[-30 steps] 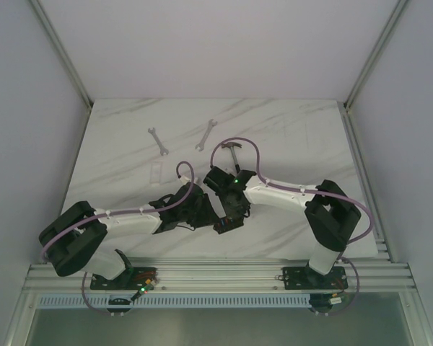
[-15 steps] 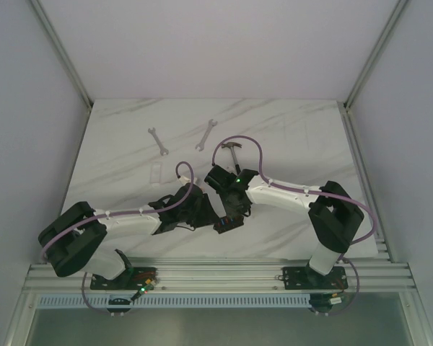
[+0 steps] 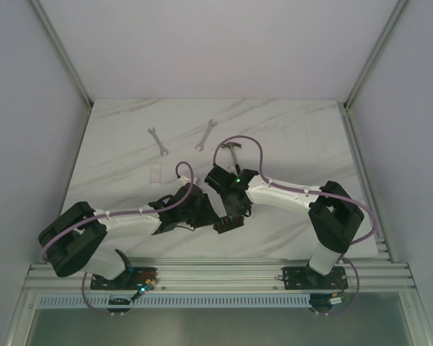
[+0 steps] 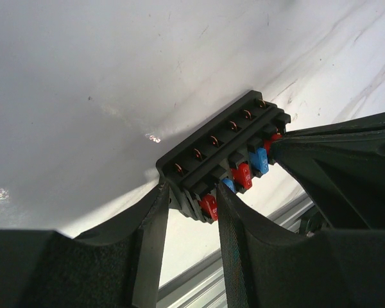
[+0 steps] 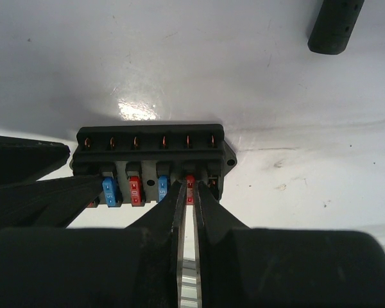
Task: Snap on the fuse box
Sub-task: Install the fuse at the fuse box base.
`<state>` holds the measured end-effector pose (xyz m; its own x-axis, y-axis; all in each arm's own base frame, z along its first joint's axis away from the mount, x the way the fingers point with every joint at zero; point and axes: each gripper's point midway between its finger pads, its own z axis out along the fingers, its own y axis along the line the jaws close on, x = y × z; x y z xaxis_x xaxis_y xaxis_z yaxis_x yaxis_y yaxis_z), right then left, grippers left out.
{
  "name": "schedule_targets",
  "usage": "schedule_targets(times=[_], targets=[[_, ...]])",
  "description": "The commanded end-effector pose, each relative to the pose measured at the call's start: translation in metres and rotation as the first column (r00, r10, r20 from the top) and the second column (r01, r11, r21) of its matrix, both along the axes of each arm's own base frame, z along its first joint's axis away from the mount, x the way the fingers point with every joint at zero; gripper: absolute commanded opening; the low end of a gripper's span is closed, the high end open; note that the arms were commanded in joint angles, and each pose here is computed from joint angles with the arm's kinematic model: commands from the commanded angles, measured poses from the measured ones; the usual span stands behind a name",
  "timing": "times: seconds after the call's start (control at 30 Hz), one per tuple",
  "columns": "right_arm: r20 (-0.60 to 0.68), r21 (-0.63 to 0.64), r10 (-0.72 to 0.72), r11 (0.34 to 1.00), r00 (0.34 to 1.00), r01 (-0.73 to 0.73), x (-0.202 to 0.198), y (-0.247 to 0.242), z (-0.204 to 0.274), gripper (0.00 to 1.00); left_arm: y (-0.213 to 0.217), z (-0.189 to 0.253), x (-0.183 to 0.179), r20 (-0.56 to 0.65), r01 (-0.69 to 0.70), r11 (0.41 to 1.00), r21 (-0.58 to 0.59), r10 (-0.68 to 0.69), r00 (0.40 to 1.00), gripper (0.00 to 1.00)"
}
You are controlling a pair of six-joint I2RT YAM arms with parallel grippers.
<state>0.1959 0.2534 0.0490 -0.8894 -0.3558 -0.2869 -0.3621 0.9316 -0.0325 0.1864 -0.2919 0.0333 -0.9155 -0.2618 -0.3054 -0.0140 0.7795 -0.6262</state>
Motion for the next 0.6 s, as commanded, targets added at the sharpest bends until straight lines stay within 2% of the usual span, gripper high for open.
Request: schedule_targets(times=[0.0,0.23,0.57], targets=[[-0.056,-0.082,-0.002,0.997,0.998,-0.002,-0.009,-0.015,-0.015,0.0,0.008,-0.006,-0.002,0.006,0.0,1.0,0.031,0.0,1.0,0.45],[-0.149,-0.194,0.005,0.98,0.989,-0.034,-0.029,-0.041,-0.052,0.0,0.008,-0.008,-0.003,0.001,0.001,0.999,0.036,-0.001,1.0,0.45],[-0.234,-0.192,0.031,0.978,0.972,-0.077,-0.048,-0.041,-0.087,0.0,0.008,-0.01,-0.004,-0.004,0.0,0.999,0.039,0.0,1.0,0.45]])
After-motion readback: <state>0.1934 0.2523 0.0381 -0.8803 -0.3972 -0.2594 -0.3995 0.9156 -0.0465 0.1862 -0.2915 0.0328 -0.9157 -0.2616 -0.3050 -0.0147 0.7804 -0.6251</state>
